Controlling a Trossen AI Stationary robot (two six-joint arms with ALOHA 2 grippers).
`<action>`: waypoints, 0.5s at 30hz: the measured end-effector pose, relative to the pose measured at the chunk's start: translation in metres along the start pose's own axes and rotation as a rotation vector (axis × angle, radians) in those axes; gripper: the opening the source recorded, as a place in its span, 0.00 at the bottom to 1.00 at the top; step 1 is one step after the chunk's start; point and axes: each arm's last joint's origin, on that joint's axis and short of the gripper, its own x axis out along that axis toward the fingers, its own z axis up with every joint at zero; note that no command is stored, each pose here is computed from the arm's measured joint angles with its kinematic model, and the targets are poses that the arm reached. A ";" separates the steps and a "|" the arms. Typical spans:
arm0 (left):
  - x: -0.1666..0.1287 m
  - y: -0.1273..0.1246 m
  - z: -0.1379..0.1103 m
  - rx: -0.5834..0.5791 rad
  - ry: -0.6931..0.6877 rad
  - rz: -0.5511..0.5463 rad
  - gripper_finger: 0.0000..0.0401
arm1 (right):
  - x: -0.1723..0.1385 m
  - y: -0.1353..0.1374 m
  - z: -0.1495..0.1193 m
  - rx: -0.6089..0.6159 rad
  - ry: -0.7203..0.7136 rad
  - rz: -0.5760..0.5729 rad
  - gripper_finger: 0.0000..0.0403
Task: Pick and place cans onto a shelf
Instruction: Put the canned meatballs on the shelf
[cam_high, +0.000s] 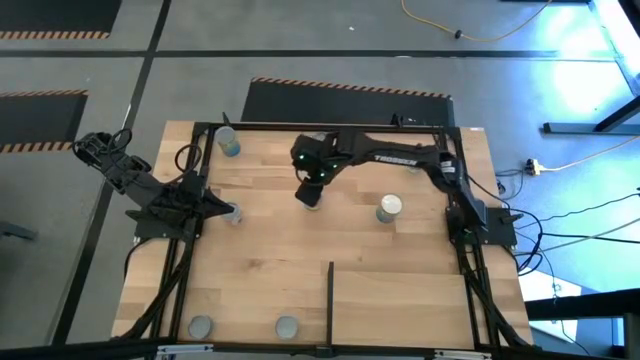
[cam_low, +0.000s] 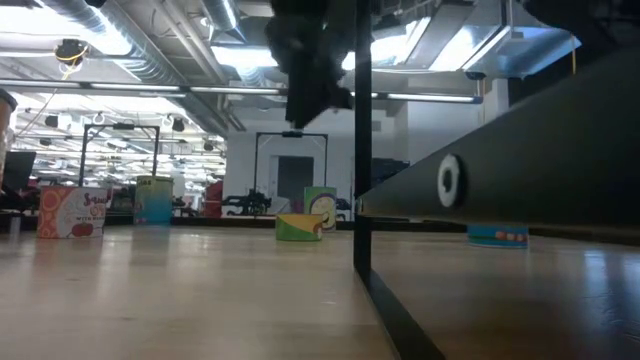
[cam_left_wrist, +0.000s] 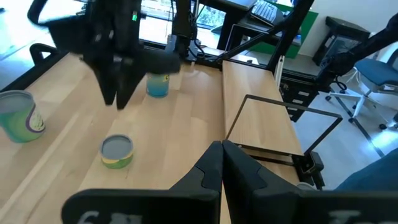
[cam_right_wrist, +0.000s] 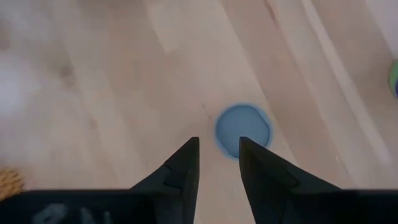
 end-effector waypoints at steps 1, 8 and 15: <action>0.000 0.000 0.000 0.000 -0.001 0.000 0.00 | 0.005 0.000 0.000 0.017 0.009 -0.007 0.28; 0.000 0.000 0.000 0.000 0.000 0.000 0.00 | 0.038 0.005 -0.004 0.030 0.073 -0.024 0.28; 0.000 0.000 0.000 0.002 -0.001 0.001 0.00 | 0.065 0.015 -0.011 -0.043 0.114 -0.058 0.28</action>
